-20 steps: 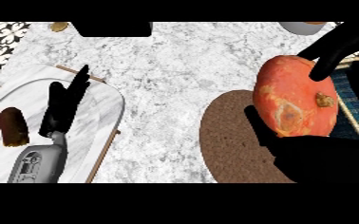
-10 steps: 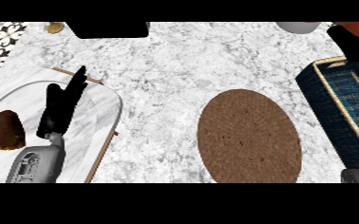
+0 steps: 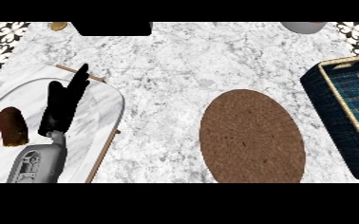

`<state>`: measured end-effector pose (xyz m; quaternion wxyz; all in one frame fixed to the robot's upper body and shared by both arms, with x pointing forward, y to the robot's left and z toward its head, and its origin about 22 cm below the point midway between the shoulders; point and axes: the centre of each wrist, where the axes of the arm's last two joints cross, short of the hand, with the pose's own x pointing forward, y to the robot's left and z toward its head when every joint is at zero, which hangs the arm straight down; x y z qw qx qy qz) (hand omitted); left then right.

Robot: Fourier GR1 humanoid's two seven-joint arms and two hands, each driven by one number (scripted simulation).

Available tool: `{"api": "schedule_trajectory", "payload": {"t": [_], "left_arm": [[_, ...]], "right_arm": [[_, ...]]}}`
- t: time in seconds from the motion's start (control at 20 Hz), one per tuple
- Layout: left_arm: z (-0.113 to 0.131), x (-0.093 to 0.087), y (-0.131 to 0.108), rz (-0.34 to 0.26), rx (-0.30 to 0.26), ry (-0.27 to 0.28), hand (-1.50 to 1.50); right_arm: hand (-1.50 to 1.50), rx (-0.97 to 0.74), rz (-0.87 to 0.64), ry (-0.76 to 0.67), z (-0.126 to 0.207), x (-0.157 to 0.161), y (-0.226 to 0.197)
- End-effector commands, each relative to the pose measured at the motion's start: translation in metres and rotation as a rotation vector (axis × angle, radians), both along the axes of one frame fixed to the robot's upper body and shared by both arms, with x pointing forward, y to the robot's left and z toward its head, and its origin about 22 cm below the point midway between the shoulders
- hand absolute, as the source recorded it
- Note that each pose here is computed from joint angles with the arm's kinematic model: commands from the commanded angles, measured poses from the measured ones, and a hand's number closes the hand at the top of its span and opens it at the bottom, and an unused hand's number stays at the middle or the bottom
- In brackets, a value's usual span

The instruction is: Pick the squash from the placemat and place it in the basket

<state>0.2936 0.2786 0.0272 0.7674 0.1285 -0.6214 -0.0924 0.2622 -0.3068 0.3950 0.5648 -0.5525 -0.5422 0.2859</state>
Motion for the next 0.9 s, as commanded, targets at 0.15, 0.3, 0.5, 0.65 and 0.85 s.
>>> {"api": "schedule_trajectory", "payload": {"t": [0.15, 0.3, 0.5, 0.65, 0.85], "left_arm": [[-0.003, 0.005, -0.013, -0.003, -0.007, -0.007, 0.00], [-0.008, -0.004, 0.010, -0.016, -0.016, 0.006, 0.00], [-0.001, -0.019, -0.002, -0.002, 0.019, -0.011, 0.00], [0.002, 0.019, -0.017, -0.020, 0.007, -0.010, 0.00], [0.005, 0.008, 0.000, -0.026, -0.013, -0.010, 0.00]], "right_arm": [[1.50, -0.018, -0.029, 0.048, 0.003, -0.003, -0.080], [1.50, 0.020, 0.032, 0.058, -0.016, -0.005, -0.105], [1.50, 0.033, 0.041, 0.076, -0.049, -0.002, -0.119], [1.50, 0.001, 0.050, 0.107, -0.063, 0.015, -0.128], [1.50, 0.047, 0.043, 0.132, -0.083, 0.012, -0.152]]}}
